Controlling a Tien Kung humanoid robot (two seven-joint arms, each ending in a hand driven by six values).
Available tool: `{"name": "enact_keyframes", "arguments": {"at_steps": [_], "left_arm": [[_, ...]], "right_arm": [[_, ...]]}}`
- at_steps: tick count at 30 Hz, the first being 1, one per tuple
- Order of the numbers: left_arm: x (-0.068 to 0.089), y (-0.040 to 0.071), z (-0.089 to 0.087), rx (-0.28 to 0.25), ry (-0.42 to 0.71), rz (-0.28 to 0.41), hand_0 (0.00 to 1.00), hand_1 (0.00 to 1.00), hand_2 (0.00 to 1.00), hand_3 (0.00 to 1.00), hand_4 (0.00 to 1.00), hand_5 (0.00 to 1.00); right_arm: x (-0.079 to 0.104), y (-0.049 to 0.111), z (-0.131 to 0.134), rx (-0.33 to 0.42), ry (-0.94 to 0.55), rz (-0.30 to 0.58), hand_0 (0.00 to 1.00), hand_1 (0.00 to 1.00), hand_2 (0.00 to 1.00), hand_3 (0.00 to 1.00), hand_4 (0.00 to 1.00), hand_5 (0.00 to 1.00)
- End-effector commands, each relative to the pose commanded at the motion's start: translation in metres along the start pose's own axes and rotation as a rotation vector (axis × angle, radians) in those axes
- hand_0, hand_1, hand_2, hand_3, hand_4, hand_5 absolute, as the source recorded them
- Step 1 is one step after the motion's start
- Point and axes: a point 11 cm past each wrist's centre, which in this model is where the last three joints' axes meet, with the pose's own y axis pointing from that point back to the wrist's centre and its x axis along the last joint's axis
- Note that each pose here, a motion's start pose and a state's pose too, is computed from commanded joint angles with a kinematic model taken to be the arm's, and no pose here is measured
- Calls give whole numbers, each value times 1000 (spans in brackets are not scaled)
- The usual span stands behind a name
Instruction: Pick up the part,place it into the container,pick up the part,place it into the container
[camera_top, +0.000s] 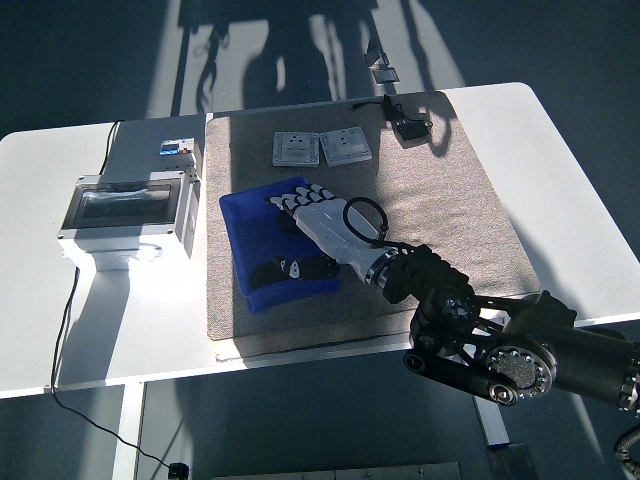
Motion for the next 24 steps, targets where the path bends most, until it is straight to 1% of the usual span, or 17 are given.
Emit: {"name": "enact_keyframes", "arguments": {"at_steps": [2, 3, 8, 9, 11, 14, 15, 20, 21, 24], "left_arm": [[-1, 0, 0, 0, -1, -1, 669, 636, 688, 560, 535, 598], [-2, 0, 0, 0, 0, -2, 669, 636, 685, 558, 535, 585], [-7, 1, -8, 13, 17, -10, 669, 636, 685, 558, 535, 585], [-9, 2, -10, 18, 22, -12, 669, 636, 680, 556, 538, 560], [-10, 2, -14, 26, 31, -14, 669, 636, 680, 556, 538, 560], [-12, 3, -21, 37, 43, -17, 669, 636, 680, 556, 538, 560], [-13, 3, -22, 38, 45, -17, 668, 635, 673, 552, 529, 540], [-14, 3, -29, 49, 53, -18, 668, 635, 673, 552, 529, 540], [-14, 3, -29, 49, 52, -18, 668, 635, 674, 548, 526, 527], [-14, 3, -28, 46, 42, -18, 668, 635, 674, 548, 526, 527]], "right_arm": [[9, 8, 9, -13, -88, 62, 998, 998, 984, 966, 681, 436], [15, 14, 15, -21, -137, 102, 998, 953, 941, 906, 689, 437], [43, 51, 53, -77, -349, 297, 998, 953, 941, 906, 689, 437], [48, 61, 61, -88, -387, 333, 884, 839, 858, 843, 692, 438], [51, 78, 78, -120, -462, 382, 884, 839, 858, 843, 692, 438], [47, 106, 107, -187, -591, 459, 884, 839, 858, 843, 692, 438], [46, 111, 112, -199, -614, 471, 774, 614, 687, 635, 715, 453], [38, 154, 149, -284, -794, 606, 774, 614, 687, 635, 715, 453], [37, 160, 153, -295, -818, 631, 708, 367, 542, 579, 784, 521], [38, 180, 167, -324, -892, 720, 708, 367, 542, 579, 784, 521]]}}
